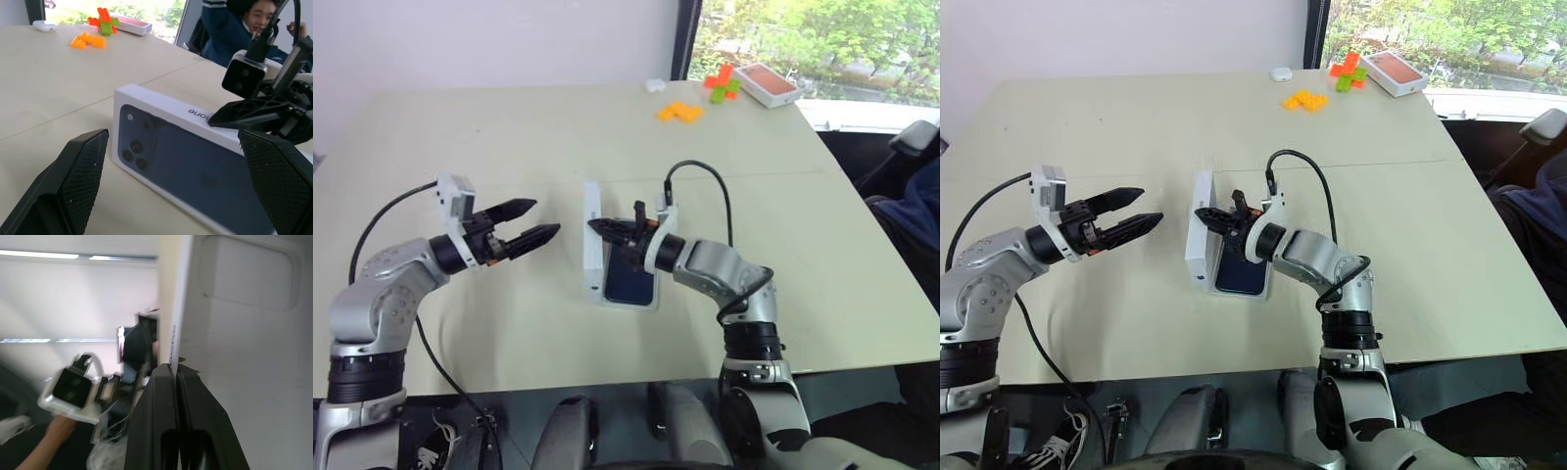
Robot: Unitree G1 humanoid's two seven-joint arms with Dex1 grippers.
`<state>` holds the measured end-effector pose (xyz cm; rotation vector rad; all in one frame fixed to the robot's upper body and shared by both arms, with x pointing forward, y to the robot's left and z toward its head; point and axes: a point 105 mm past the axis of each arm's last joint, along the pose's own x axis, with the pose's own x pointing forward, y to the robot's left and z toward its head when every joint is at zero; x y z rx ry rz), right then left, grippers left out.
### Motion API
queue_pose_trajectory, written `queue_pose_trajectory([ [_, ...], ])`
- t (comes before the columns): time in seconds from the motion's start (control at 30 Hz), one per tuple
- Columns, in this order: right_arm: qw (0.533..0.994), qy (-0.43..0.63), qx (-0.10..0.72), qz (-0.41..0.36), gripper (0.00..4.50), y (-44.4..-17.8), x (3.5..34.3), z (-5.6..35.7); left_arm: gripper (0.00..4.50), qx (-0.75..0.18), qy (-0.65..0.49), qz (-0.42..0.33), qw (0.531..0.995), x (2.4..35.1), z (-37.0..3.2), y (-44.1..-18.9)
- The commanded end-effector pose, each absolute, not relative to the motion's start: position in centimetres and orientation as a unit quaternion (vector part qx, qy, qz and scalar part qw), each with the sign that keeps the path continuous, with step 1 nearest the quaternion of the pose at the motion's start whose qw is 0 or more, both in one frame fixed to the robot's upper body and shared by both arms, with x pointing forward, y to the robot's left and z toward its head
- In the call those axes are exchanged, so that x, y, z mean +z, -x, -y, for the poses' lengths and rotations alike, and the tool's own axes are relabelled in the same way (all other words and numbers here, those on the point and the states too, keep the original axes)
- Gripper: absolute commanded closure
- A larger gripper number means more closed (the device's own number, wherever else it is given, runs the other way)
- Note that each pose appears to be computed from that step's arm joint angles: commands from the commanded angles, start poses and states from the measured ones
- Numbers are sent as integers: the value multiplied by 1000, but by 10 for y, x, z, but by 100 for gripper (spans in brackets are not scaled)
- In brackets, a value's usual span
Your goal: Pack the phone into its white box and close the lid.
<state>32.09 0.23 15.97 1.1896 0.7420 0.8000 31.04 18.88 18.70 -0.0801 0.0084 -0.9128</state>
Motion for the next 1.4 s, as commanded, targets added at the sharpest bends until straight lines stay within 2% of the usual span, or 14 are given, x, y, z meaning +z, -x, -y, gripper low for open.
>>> queue_pose_trajectory([
  [0.03, 705, -532, 338, -325, 450, -325, 158, 2, 54, -441, 33, 8, 897, 190, -188, -308],
  [0.07, 705, -534, 335, -325, 450, -325, 158, 2, 87, -439, 33, 6, 898, 188, -188, -308],
  [0.3, 713, -526, 333, -323, 450, -323, 155, 3, 438, -445, 57, -13, 894, 171, -177, -306],
  [0.33, 714, -525, 333, -323, 450, -323, 154, 4, 447, -445, 58, -14, 893, 168, -175, -306],
  [0.57, 725, -516, 333, -313, 450, -320, 155, 12, 447, -434, 63, -14, 899, 143, -152, -314],
  [0.73, 730, -512, 327, -313, 450, -316, 154, 19, 447, -448, 66, -5, 891, 142, -133, -316],
  [0.97, 726, -517, 326, -315, 450, -309, 155, 21, 447, -458, 67, 1, 886, 143, -126, -315],
  [1.07, 723, -522, 325, -315, 359, -307, 155, 22, 450, -462, 68, 1, 884, 142, -125, -314],
  [1.3, 737, -505, 326, -309, 4, -308, 156, 25, 450, -470, 71, -5, 880, 137, -120, -311],
  [1.4, 763, -465, 340, -293, 4, -311, 161, 31, 450, -472, 73, -5, 879, 137, -118, -310],
])
